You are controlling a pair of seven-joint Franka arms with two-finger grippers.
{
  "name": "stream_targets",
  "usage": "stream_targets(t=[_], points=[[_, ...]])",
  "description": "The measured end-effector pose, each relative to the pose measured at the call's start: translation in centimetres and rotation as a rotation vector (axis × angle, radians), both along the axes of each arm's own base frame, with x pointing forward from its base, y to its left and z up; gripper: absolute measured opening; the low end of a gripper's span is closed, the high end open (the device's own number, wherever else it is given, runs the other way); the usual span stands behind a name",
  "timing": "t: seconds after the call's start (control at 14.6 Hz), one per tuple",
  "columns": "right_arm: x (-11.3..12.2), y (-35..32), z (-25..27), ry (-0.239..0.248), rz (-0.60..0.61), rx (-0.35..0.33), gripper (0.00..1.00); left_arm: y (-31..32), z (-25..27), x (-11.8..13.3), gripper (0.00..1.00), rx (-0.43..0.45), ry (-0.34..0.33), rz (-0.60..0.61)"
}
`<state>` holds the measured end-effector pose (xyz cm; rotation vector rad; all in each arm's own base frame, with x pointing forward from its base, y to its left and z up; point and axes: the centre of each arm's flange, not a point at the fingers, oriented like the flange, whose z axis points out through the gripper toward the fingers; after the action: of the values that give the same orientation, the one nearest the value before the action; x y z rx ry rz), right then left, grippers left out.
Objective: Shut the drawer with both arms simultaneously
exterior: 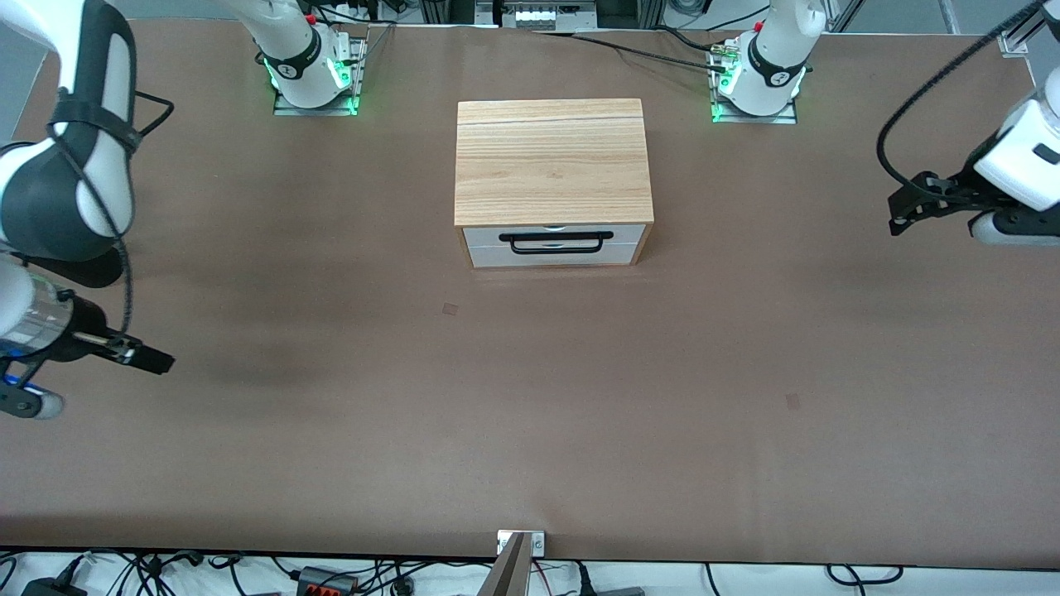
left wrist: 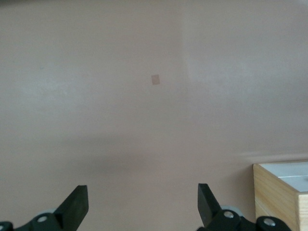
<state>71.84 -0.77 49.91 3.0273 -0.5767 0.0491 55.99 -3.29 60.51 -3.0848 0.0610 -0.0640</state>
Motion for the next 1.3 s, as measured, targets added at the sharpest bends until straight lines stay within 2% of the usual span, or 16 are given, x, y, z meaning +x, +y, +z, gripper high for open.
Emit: stream_targets(t=[0.34, 0.62, 0.82, 0.96, 1.03, 1.23, 1.3], points=[[-0.9, -2.3, 1.1, 0.002, -0.027, 0.014, 1.00, 0.3, -0.9, -0.6, 1.00, 0.003, 0.015, -0.046], [-5.4, -1.9, 2.3, 0.053, 0.009, 0.029, 1.00, 0.4, -1.5, -1.1, 1.00, 0.005, 0.067, -0.054], [-8.4, -0.3, 1.6, 0.100, 0.078, 0.008, 1.00, 0.2, -1.6, -1.1, 1.00, 0.006, 0.073, -0.059], [-9.7, 0.8, 0.9, 0.122, 0.100, 0.004, 1.00, 0.0, -1.7, -1.1, 1.00, 0.006, 0.074, -0.061], [-9.9, 1.0, 0.9, 0.116, 0.101, 0.004, 1.00, 0.0, -1.7, -1.1, 1.00, 0.006, 0.074, -0.061], [-9.8, 1.1, 1.6, 0.058, 0.107, 0.003, 1.00, 0.0, -1.7, -1.1, 1.00, 0.006, 0.074, -0.063], [-10.0, 1.5, 1.7, 0.062, 0.113, 0.004, 1.00, -0.1, -1.7, -1.1, 1.00, 0.006, 0.074, -0.063]])
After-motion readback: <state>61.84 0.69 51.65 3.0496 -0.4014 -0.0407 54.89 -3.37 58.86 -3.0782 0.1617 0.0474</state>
